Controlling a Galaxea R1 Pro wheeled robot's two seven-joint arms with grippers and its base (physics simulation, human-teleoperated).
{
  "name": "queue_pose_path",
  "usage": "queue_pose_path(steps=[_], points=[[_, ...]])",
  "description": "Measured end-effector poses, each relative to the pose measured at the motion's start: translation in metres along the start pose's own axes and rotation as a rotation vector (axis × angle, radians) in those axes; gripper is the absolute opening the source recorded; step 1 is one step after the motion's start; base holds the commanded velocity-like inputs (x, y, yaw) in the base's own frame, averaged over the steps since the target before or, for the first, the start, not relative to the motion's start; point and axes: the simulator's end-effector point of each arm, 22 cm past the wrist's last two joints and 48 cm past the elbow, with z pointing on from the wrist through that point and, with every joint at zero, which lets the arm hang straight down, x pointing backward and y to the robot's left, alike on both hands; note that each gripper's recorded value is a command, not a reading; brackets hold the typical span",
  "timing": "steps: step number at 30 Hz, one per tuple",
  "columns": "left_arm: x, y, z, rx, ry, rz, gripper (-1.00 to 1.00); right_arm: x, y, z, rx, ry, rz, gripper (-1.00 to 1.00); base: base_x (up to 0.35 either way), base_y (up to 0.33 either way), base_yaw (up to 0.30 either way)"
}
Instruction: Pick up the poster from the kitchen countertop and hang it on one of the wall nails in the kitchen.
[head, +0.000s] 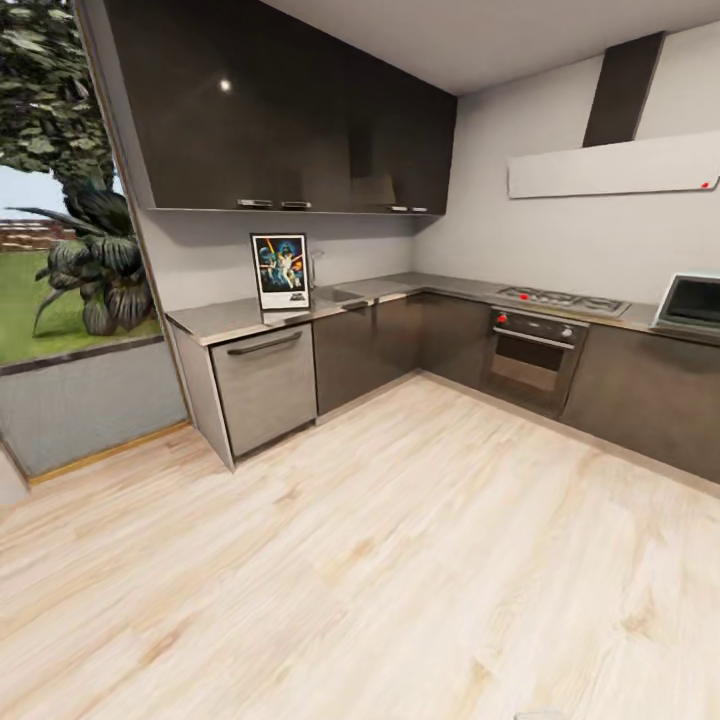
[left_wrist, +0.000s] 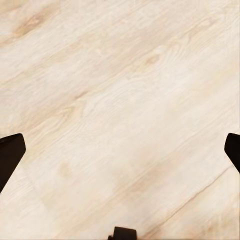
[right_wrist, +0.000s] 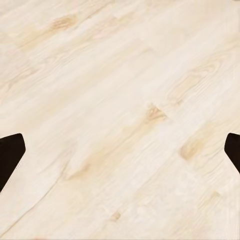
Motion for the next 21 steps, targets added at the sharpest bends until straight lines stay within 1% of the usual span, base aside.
queue_pose_path(steps=[6, 21], points=[[0.0002, -0.0001, 0.0000, 0.000, 0.000, 0.000, 1.00, 0.0033, -0.0001, -0.0004, 0.000, 0.007, 0.001, 1.00, 0.328, -0.091, 0.066], [-0.0006, 0.0005, 0.0002, 0.000, -0.001, 0.001, 1.00, 0.0046, -0.0006, -0.0005, 0.001, 0.010, 0.002, 1.00, 0.320, -0.126, 0.010]])
